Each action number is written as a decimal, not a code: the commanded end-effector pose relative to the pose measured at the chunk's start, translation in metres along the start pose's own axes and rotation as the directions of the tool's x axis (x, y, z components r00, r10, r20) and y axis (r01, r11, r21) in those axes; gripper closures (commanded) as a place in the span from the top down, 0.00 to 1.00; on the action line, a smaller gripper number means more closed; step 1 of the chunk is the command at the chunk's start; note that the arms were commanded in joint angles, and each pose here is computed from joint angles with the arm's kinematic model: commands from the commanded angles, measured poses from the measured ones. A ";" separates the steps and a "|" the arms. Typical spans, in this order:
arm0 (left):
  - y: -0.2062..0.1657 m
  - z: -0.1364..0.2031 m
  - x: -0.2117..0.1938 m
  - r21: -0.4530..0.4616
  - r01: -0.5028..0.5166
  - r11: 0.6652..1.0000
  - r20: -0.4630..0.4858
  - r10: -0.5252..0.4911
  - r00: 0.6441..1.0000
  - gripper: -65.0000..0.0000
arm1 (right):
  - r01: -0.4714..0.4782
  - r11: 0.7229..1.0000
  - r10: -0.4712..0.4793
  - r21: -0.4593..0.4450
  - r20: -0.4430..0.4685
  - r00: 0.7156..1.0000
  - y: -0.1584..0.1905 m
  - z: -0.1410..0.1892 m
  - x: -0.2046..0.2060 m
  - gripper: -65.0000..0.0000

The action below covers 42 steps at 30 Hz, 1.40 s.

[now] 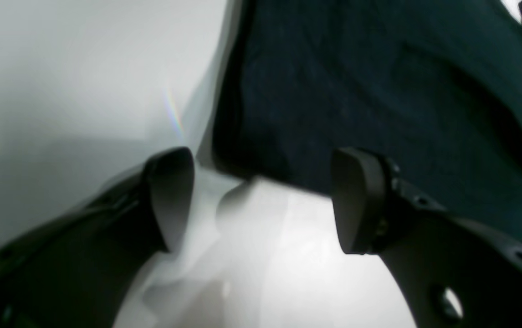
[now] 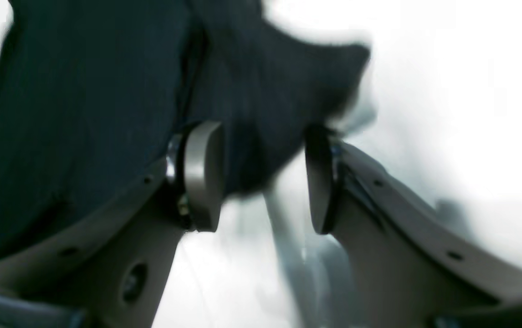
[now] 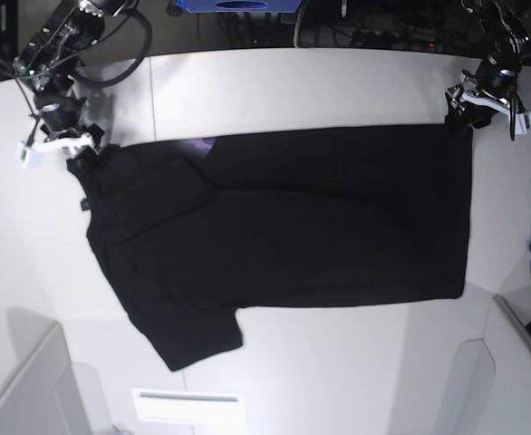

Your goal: Fold the T-shirt properly

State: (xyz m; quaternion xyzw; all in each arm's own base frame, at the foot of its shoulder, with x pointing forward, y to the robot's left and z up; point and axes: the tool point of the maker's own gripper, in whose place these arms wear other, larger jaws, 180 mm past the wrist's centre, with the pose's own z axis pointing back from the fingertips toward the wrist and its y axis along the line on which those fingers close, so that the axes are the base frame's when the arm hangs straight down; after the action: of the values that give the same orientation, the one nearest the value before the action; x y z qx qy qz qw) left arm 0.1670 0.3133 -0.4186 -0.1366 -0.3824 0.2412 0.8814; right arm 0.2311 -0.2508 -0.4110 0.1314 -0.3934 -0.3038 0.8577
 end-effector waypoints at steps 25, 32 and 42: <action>0.000 -0.024 0.003 0.056 0.057 0.997 -0.057 -0.054 0.997 0.21 | 0.046 0.999 -0.046 0.026 -0.002 0.999 -0.001 -0.021 0.001 0.42; 0.002 -0.023 0.004 0.060 0.062 0.996 -0.059 -0.058 0.997 0.00 | 0.045 0.999 -0.046 0.029 0.027 0.999 0.000 -0.021 0.006 0.14; 0.009 -0.018 -0.003 0.098 0.120 0.988 -0.102 -0.110 0.989 0.00 | 0.043 0.999 -0.043 0.023 0.034 0.998 -0.003 -0.018 0.008 0.00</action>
State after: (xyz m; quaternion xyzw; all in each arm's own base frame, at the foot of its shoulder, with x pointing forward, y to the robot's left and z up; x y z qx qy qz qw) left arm 0.1876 0.3132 -0.4293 -0.1015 -0.3659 0.2113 0.9006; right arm 0.2407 -0.2498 -0.4328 0.1486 -0.3828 -0.3242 0.8522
